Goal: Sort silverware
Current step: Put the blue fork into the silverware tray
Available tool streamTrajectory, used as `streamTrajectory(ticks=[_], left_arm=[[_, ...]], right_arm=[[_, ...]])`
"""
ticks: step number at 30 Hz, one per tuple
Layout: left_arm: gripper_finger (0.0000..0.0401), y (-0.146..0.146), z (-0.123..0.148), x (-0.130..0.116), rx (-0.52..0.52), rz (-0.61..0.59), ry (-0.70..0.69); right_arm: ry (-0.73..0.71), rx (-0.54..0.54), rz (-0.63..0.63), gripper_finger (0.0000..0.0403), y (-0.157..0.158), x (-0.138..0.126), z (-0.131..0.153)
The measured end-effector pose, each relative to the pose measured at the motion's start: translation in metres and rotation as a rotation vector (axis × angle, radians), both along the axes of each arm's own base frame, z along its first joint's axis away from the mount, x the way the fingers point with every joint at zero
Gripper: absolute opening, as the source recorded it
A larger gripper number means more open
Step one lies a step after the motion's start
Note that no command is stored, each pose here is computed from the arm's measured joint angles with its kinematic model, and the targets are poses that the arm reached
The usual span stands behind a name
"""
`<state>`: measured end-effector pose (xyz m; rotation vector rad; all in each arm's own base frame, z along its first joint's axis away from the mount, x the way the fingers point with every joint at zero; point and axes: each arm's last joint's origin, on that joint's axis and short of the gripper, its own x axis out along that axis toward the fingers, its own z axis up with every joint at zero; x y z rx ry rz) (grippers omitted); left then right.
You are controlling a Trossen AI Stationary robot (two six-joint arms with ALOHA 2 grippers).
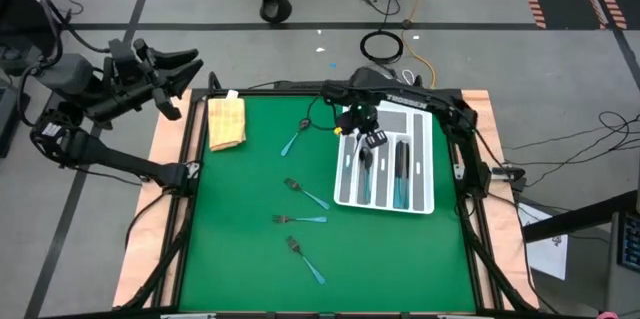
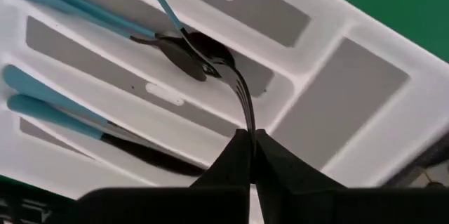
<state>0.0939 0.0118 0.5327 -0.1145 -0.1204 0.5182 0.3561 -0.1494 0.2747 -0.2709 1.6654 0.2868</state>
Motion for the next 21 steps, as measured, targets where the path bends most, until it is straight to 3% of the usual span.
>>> streamTrajectory(ticks=[9,15,21], left_arm=[[0.0141,0.000,0.000,0.000,0.041,0.005,0.024],[0.0141,0.000,0.000,0.000,0.045,0.006,0.027],[0.0141,0.000,0.000,0.000,0.064,0.007,0.039]], right_arm=[[0.131,0.064,0.071,0.0000,-0.002,0.021,-0.054],[0.180,0.084,0.090,0.0000,0.000,0.028,-0.074],[0.230,-0.034,0.151,0.0000,0.003,0.032,-0.079]])
